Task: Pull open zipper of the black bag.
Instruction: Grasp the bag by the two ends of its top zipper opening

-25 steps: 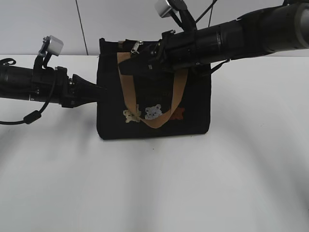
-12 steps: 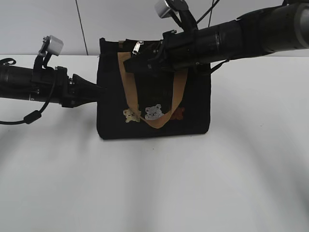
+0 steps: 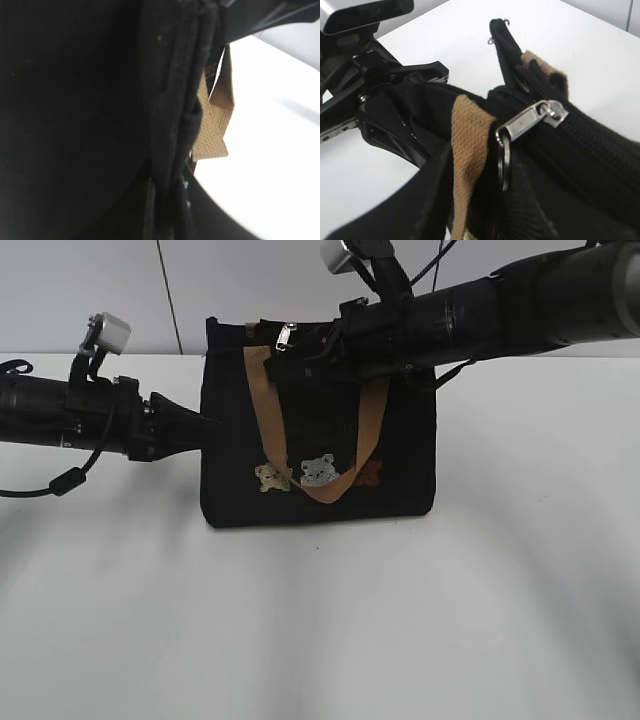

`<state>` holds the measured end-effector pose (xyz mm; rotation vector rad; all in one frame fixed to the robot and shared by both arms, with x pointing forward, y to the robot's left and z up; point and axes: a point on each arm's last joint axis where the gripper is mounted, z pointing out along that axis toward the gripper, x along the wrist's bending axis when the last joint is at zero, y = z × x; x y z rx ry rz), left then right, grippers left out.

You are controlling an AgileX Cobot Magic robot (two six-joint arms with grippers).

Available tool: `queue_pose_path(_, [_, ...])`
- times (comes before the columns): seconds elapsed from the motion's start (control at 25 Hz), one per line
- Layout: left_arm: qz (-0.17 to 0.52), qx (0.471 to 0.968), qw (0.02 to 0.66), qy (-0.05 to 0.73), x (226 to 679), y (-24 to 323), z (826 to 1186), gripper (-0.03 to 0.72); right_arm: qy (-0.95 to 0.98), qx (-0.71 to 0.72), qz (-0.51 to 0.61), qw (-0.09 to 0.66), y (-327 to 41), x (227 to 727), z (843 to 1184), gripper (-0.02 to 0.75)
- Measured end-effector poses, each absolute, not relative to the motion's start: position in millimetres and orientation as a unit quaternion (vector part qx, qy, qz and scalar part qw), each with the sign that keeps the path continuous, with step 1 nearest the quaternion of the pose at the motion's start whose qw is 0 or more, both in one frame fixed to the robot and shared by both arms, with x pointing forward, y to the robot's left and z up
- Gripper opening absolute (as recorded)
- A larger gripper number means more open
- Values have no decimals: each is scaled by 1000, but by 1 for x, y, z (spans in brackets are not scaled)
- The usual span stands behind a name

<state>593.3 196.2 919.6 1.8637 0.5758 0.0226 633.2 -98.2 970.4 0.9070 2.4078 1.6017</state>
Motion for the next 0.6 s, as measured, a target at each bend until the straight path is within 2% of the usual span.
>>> queue_pose_path(0.36, [8,790,562,243,593,196,920,36,793,311,518,78,-103,634,982,1])
queue_pose_path(0.6, [7,790,563,241,593,196,920,35,809,314,491,81,-108,626,998,-15])
